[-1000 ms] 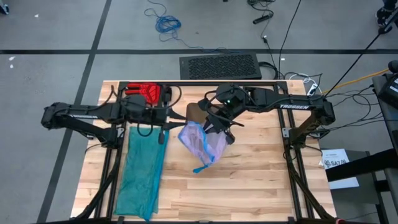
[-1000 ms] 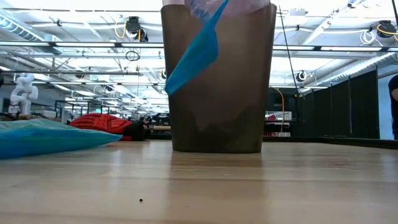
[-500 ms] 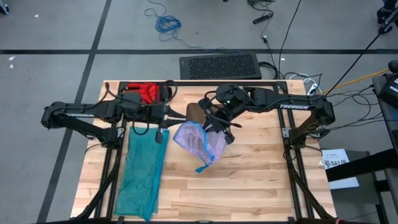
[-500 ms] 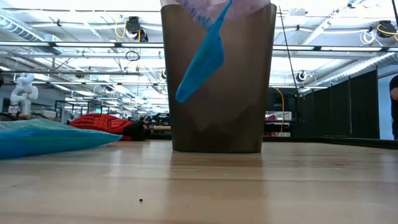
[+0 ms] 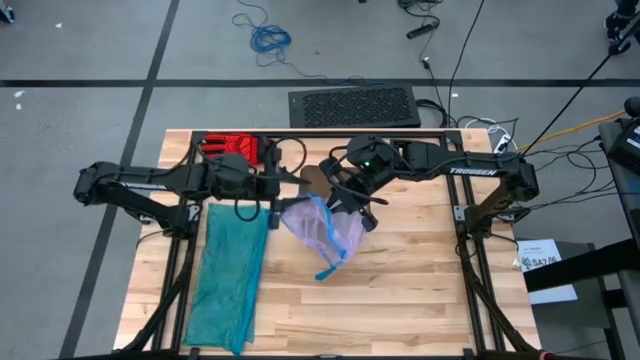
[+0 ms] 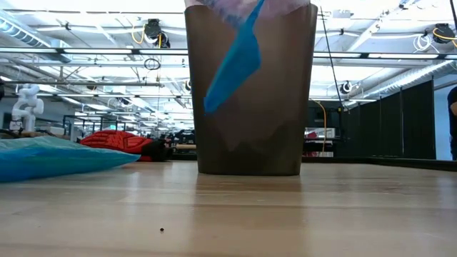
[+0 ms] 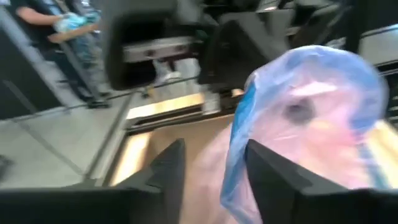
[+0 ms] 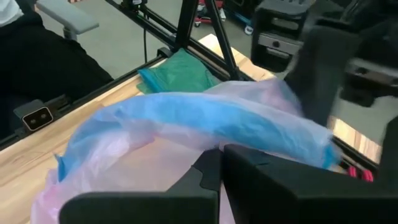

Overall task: Place trash/remove bag and relplace
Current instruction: Remove the pink trash bag from the black trash bin

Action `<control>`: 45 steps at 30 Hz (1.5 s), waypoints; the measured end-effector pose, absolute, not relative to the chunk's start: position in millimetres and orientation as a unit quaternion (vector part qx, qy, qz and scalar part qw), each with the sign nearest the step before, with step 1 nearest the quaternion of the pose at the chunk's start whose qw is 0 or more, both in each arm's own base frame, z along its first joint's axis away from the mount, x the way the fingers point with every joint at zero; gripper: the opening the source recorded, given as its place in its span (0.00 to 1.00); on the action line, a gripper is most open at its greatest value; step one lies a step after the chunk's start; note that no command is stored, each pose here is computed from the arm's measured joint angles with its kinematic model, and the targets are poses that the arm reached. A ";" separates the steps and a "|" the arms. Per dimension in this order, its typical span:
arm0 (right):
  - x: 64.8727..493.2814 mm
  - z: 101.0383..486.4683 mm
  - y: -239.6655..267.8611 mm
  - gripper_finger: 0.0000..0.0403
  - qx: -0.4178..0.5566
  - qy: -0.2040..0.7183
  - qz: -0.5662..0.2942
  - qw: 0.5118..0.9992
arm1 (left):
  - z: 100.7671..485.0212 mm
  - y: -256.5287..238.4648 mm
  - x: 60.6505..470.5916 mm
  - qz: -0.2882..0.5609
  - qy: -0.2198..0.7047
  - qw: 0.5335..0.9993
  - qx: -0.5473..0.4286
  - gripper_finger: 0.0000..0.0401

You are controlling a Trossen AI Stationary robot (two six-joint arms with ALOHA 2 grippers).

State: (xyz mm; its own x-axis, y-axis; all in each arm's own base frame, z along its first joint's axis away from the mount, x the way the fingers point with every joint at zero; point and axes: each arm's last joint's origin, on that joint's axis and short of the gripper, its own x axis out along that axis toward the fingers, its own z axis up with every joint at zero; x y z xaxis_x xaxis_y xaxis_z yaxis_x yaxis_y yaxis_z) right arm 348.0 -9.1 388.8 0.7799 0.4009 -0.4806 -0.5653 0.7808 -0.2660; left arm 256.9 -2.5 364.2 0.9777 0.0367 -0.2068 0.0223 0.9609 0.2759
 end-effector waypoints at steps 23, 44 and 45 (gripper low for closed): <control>343.1 387.4 -17.5 0.11 -0.191 0.280 0.109 0.935 | 386.2 -58.8 244.4 0.067 0.113 0.943 0.305 0.00; 370.1 366.1 -34.4 0.43 -0.177 0.236 0.213 0.932 | 388.5 -70.1 241.2 0.068 0.100 0.943 0.311 0.00; 372.7 362.6 -34.2 0.38 -0.176 0.240 0.214 0.930 | 388.6 -70.2 241.2 0.068 0.100 0.943 0.311 0.00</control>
